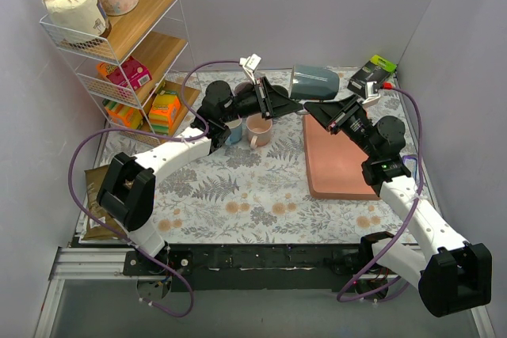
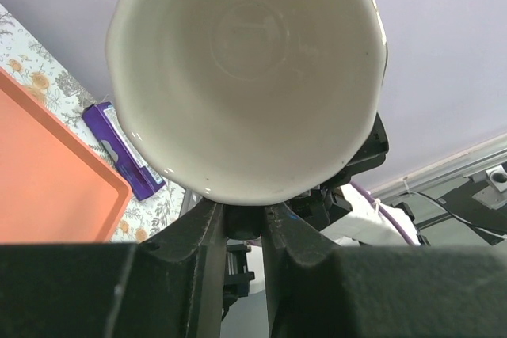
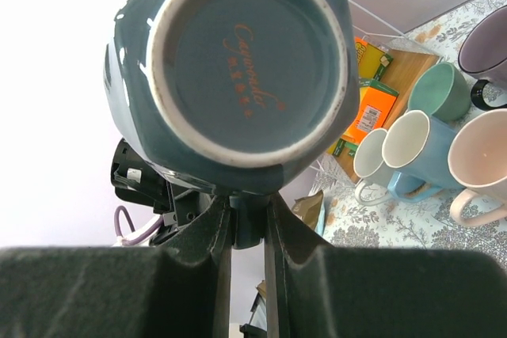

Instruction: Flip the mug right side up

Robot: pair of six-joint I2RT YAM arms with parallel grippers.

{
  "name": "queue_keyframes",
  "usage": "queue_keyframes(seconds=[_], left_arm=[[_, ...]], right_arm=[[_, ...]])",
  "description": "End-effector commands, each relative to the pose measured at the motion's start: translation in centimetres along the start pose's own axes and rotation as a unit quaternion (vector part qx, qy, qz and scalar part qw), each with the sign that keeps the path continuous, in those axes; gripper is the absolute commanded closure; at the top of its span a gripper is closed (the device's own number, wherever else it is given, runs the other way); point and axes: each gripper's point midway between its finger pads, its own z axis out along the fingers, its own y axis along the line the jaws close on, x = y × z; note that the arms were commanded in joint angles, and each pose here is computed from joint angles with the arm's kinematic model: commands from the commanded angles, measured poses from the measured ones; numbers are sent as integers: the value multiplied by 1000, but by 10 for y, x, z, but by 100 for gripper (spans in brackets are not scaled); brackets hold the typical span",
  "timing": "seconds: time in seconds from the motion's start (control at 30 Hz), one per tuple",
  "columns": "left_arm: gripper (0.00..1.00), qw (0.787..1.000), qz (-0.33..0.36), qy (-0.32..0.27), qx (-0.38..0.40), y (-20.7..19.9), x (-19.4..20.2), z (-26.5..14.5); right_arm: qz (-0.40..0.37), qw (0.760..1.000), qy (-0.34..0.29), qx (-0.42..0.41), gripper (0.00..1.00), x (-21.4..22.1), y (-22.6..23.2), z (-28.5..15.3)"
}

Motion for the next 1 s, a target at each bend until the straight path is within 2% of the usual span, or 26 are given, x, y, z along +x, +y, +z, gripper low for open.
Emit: queue_keyframes(seconds=[0.0, 0.07, 0.1, 0.2, 0.3, 0.67, 0.7, 0.77, 0.8, 0.83, 0.9, 0.97], left_arm=[[100, 999, 30, -4, 20, -23, -12, 3], [100, 999, 35, -2, -3, -15, -12, 4], [100, 999, 41, -6, -11, -14, -15, 4], [100, 997, 49, -10, -52, -1, -17, 2], [100, 995, 55, -15, -83, 9, -19, 0], [100, 977, 71, -15, -202, 52, -26, -8], [100, 973, 72, -16, -219, 62, -27, -9], [100, 966, 83, -5, -246, 73, -25, -14], [100, 963, 92, -7, -254, 76, -28, -15], [100, 957, 105, -7, -271, 84, -28, -16], [100, 950, 113, 3, -292, 95, -24, -22], [100, 941, 127, 10, -313, 108, -17, -26]], right_arm=[[-46, 997, -22, -59, 99, -12, 36, 0], [-53, 997, -20, -51, 99, -11, 31, 1], [-58, 997, -21, -51, 87, -10, 28, 0], [-61, 997, -28, -28, 67, -10, 16, -2], [-50, 998, -27, 20, 56, -9, -4, -3], [-9, 987, 7, 157, 46, 11, -66, -18], [3, 975, 5, 222, 44, 12, -87, -28], [5, 955, -1, 296, 43, 13, -111, -44], [9, 928, -16, 372, 42, 13, -136, -66], [7, 913, -30, 407, 41, 10, -148, -78], [-6, 888, -61, 456, 41, 3, -162, -100], [-18, 884, -77, 460, 41, 0, -166, -109]])
